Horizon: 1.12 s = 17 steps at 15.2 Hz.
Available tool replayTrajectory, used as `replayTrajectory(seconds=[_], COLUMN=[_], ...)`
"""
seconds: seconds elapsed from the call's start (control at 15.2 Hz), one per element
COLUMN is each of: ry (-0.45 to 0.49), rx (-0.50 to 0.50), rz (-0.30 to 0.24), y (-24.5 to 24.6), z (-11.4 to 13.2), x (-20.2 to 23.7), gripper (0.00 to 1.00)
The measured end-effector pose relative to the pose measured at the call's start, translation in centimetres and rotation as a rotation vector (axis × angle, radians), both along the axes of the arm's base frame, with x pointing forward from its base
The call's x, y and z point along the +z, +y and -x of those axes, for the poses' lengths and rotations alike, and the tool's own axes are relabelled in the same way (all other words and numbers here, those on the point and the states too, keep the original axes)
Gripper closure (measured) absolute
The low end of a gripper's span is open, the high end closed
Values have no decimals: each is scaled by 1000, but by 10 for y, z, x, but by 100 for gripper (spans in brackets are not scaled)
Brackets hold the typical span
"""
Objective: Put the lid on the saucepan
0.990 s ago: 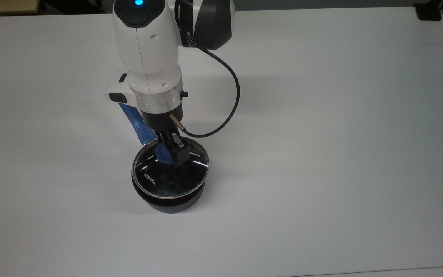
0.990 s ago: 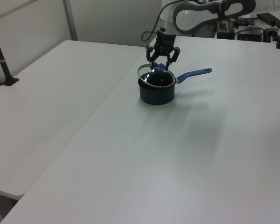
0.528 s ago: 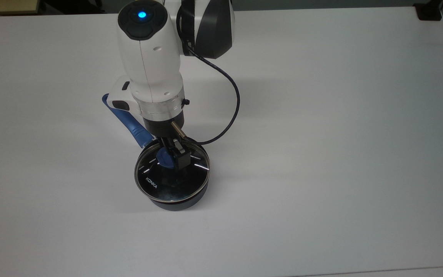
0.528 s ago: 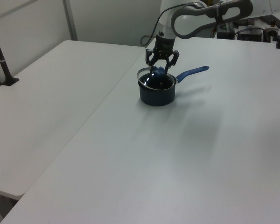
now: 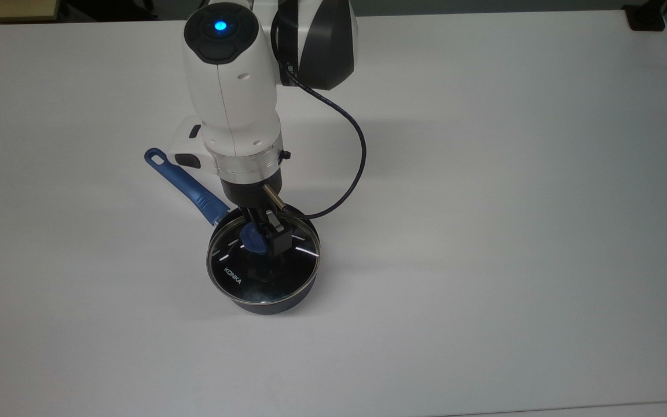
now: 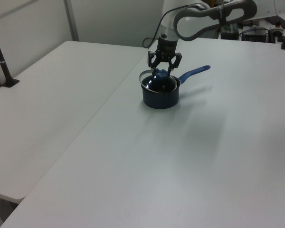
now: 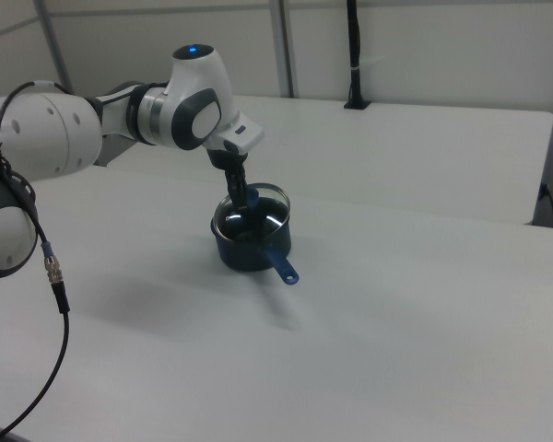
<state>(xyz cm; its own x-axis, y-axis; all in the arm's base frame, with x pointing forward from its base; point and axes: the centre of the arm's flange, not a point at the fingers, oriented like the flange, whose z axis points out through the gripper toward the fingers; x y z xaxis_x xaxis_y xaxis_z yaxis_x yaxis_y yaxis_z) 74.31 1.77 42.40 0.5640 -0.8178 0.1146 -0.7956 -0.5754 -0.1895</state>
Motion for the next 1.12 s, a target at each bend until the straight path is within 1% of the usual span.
replayTrajectory(seconds=[0.4,0.79,1.12], ry=[9,76,96], rx=[2,17,21], rz=[0,1,1], y=[2,11,12], z=[1,7,9], x=[0,0,1], gripper=[33,33,33])
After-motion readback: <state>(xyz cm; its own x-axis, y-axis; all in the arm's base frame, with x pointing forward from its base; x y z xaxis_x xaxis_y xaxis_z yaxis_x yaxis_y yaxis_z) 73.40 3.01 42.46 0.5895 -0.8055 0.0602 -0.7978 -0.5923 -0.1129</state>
